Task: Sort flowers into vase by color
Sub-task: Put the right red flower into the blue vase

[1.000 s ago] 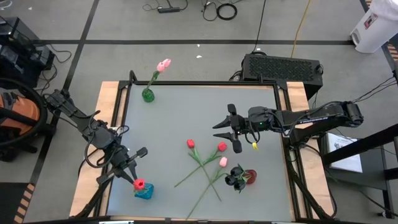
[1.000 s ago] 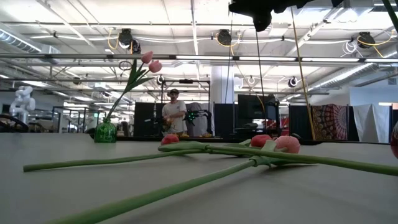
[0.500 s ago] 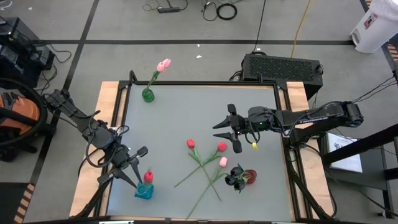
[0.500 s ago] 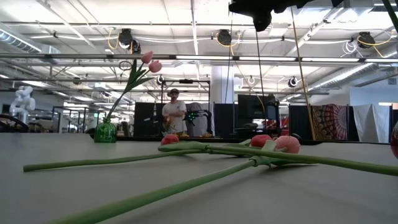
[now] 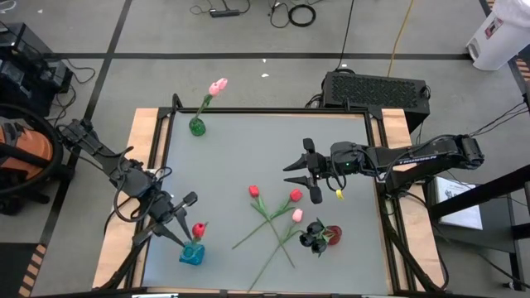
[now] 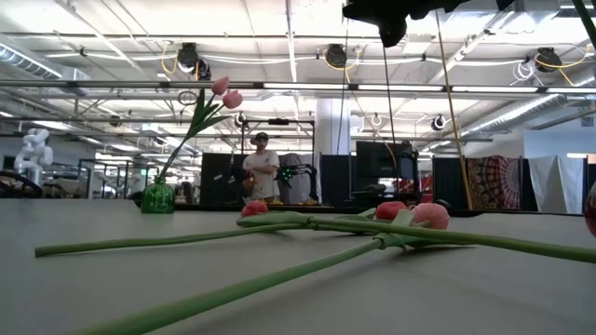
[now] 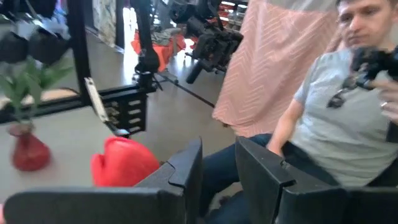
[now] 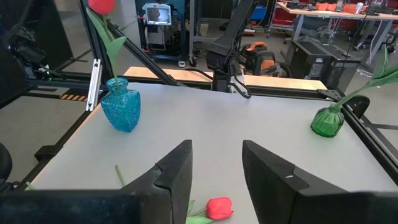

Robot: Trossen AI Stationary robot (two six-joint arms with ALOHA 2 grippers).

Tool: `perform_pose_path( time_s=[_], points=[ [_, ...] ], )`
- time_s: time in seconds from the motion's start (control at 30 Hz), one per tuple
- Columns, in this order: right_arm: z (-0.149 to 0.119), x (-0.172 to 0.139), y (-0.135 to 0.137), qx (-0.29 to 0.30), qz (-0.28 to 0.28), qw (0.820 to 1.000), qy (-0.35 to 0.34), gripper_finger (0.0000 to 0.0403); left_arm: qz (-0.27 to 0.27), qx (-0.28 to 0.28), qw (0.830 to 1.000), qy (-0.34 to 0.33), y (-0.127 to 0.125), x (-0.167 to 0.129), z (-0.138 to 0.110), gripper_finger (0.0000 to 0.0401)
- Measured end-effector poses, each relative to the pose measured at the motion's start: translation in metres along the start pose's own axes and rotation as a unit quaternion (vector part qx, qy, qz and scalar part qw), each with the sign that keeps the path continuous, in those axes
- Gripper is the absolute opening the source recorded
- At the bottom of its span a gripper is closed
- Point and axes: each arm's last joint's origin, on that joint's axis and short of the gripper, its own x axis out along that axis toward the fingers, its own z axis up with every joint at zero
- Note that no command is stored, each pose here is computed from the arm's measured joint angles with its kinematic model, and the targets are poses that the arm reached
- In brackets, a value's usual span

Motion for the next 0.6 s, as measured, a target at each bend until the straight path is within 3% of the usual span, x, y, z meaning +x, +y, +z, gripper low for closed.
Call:
perform_pose_path(
  time_s=[0.17,0.3,0.43,0.6],
  points=[
    [0.0,0.0,0.0,0.0,0.0,1.0,0.0,0.0132,0.051,0.043,0.998,-0.019,0.003,-0.001,0.007,0.0103],
    [0.0,0.0,0.0,0.0,0.0,1.0,0.0,0.0132,0.116,0.103,0.986,-0.066,0.005,-0.004,0.02,0.0103],
    [0.0,0.0,0.0,0.0,0.0,1.0,0.0,0.0132,0.237,0.158,0.954,-0.089,0.01,-0.008,0.027,0.0103],
    [0.0,0.0,0.0,0.0,0.0,1.0,0.0,0.0132,0.398,0.2,0.894,-0.042,0.023,-0.011,0.026,0.0103]
  ],
)
